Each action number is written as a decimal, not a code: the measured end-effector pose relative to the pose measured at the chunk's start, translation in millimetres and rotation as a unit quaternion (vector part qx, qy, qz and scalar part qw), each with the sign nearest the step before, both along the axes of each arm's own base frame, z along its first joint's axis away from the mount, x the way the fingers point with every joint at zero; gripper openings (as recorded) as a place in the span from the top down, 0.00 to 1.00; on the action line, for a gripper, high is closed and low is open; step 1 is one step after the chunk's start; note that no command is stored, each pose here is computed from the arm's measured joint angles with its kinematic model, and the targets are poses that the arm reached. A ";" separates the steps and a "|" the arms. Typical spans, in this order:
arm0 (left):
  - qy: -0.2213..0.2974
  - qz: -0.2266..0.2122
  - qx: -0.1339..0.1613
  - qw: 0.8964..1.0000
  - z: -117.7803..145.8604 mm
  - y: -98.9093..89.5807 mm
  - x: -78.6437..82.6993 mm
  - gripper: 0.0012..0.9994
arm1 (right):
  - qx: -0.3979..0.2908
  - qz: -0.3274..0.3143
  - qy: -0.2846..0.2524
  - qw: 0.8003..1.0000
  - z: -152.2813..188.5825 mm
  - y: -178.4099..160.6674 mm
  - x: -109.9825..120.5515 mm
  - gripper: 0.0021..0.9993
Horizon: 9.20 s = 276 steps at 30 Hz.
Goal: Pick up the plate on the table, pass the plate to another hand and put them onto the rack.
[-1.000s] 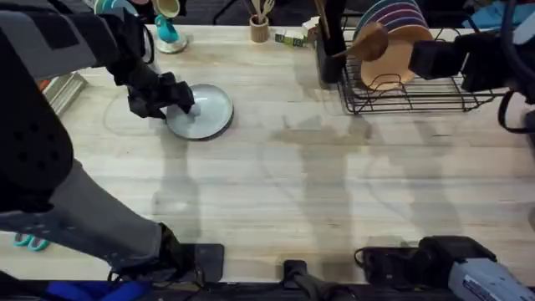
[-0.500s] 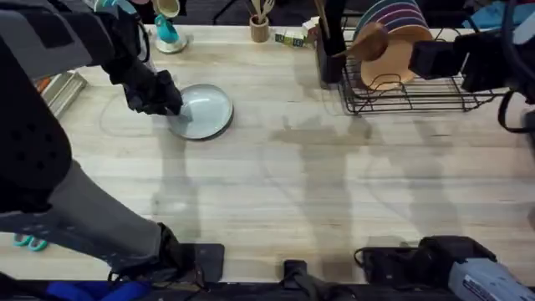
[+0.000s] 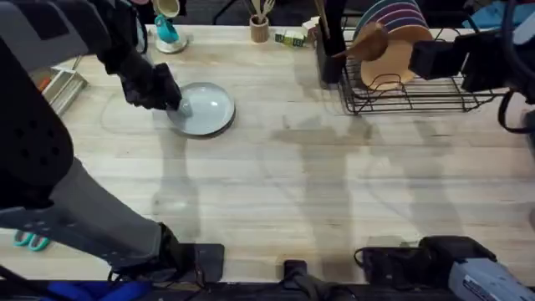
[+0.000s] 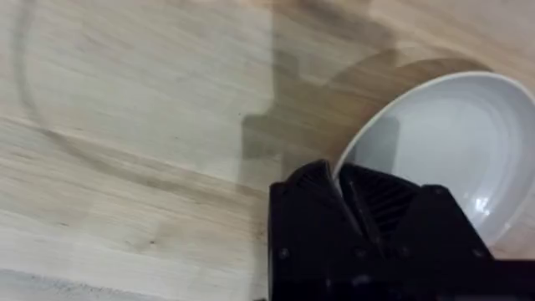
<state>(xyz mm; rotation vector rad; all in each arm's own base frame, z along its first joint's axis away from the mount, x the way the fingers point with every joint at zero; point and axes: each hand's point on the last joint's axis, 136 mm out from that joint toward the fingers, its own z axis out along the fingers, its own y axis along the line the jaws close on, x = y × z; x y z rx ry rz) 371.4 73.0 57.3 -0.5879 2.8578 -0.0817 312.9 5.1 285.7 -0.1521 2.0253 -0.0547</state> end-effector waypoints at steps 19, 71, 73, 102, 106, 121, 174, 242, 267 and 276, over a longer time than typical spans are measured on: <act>-0.043 -0.013 -0.031 0.998 62.6 -8.8 33.5 0.96 | 0.000 0.001 0.000 1.000 0.0 0.3 0.0 0.00; -0.131 -0.154 -0.229 0.952 139.7 -137.9 33.7 0.96 | 0.267 0.193 0.115 0.937 -35.6 103.1 20.5 0.00; -0.126 -0.155 -0.241 0.950 140.6 -141.5 30.4 0.96 | 0.274 0.194 0.121 0.934 -38.7 106.9 23.3 0.00; -0.114 -0.169 -0.278 0.939 145.1 -153.0 19.6 0.96 | 0.293 0.269 0.140 0.907 -67.3 189.0 52.1 0.00; -0.114 -0.170 -0.277 0.939 145.1 -153.0 19.6 0.96 | 0.298 0.270 0.159 0.902 -76.2 198.1 49.0 0.00; -0.116 -0.174 -0.291 0.934 148.1 -157.0 18.8 0.96 | 0.308 0.190 0.174 0.916 -86.4 211.5 50.4 0.00; -0.116 -0.181 -0.288 0.933 147.6 -156.4 17.5 0.71 | 0.306 0.068 0.175 0.933 -102.0 216.9 47.3 0.97; -0.178 -0.167 -0.077 0.967 205.2 -101.6 -27.5 0.01 | -0.224 0.104 -0.097 0.964 49.7 36.5 -32.2 0.97; -0.178 -0.167 -0.076 0.967 205.1 -101.1 -27.5 0.01 | -0.513 0.124 -0.054 0.848 36.4 -28.4 45.6 0.97; -0.178 -0.167 -0.076 0.967 205.0 -101.1 -27.5 0.01 | -0.591 0.224 -0.045 0.774 12.9 -11.7 57.0 0.97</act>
